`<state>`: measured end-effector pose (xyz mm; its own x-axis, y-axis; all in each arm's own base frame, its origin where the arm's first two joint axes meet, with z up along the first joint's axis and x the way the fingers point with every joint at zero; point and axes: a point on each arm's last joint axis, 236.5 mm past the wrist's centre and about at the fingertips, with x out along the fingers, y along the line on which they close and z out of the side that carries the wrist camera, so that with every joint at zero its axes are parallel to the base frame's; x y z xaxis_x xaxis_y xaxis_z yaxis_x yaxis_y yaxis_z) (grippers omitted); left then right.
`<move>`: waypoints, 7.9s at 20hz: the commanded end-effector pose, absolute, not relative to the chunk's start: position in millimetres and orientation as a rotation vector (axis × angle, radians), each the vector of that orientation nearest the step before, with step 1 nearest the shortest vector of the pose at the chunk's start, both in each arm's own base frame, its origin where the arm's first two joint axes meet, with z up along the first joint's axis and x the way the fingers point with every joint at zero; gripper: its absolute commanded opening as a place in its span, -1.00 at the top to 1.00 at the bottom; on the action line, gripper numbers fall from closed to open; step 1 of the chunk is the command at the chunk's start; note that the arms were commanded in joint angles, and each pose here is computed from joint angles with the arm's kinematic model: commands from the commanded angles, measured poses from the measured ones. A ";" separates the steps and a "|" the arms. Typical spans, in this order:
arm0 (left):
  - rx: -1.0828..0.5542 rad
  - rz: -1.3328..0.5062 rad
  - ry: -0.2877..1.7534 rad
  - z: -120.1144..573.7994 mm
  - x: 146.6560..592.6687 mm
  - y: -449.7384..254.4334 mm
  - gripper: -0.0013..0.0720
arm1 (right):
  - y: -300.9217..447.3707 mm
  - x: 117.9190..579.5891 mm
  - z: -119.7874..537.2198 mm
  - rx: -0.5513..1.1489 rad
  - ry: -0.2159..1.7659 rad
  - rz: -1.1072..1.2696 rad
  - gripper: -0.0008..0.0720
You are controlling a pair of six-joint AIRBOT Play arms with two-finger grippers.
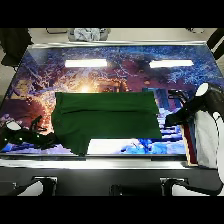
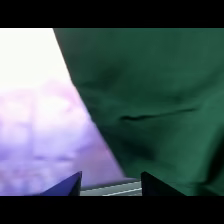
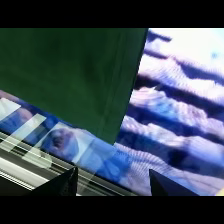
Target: Fold the shirts.
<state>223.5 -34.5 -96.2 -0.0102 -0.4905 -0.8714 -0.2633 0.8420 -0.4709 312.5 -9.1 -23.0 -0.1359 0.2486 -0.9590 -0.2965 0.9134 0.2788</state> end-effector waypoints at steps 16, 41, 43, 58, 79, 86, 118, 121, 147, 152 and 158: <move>-0.589 -0.189 1.463 -100.2 239.7 -52.8 0.90 | 31.2 284.4 -93.1 0.136 1.567 0.495 -0.58; -0.423 -0.201 1.025 55.9 381.4 -12.7 0.92 | 13.4 442.5 12.5 -0.197 1.165 0.415 0.88; -0.436 -0.206 1.055 44.5 410.9 -7.1 0.92 | 14.7 481.6 7.2 -0.211 1.142 0.365 0.88; -0.527 -0.281 1.279 -44.4 499.5 -11.5 -0.56 | 31.9 528.2 -50.8 -0.053 1.204 0.436 -0.98; -0.297 -0.516 1.064 91.7 469.3 -133.3 0.78 | 78.7 532.0 -6.3 0.402 1.107 0.607 0.87; -0.579 -0.648 1.175 5.7 430.7 -292.2 0.90 | 122.8 470.3 113.7 0.136 1.052 0.655 0.87; -0.326 -0.258 0.904 143.3 439.7 -8.5 0.90 | 438.4 446.6 64.9 0.539 0.991 0.945 0.85; -0.381 -0.308 0.919 138.4 433.9 -26.8 0.90 | 459.8 458.5 43.8 0.618 0.958 0.909 -0.94; -0.338 -0.362 0.913 134.8 434.1 -42.5 0.90 | 239.1 467.8 -82.8 0.382 1.387 0.760 0.04; -0.338 -0.362 0.913 134.8 434.1 -42.5 0.90 | 248.1 482.6 -37.5 0.419 1.232 0.907 0.87; -0.337 -0.362 0.913 134.8 434.2 -42.4 0.90 | 107.1 498.7 100.8 0.344 1.036 0.717 0.87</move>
<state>434.1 -42.7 135.0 0.5598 -0.4413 -0.7013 0.1602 0.8880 -0.4310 501.6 171.6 45.5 0.2027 0.7416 -0.6395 -0.4001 0.6588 0.6371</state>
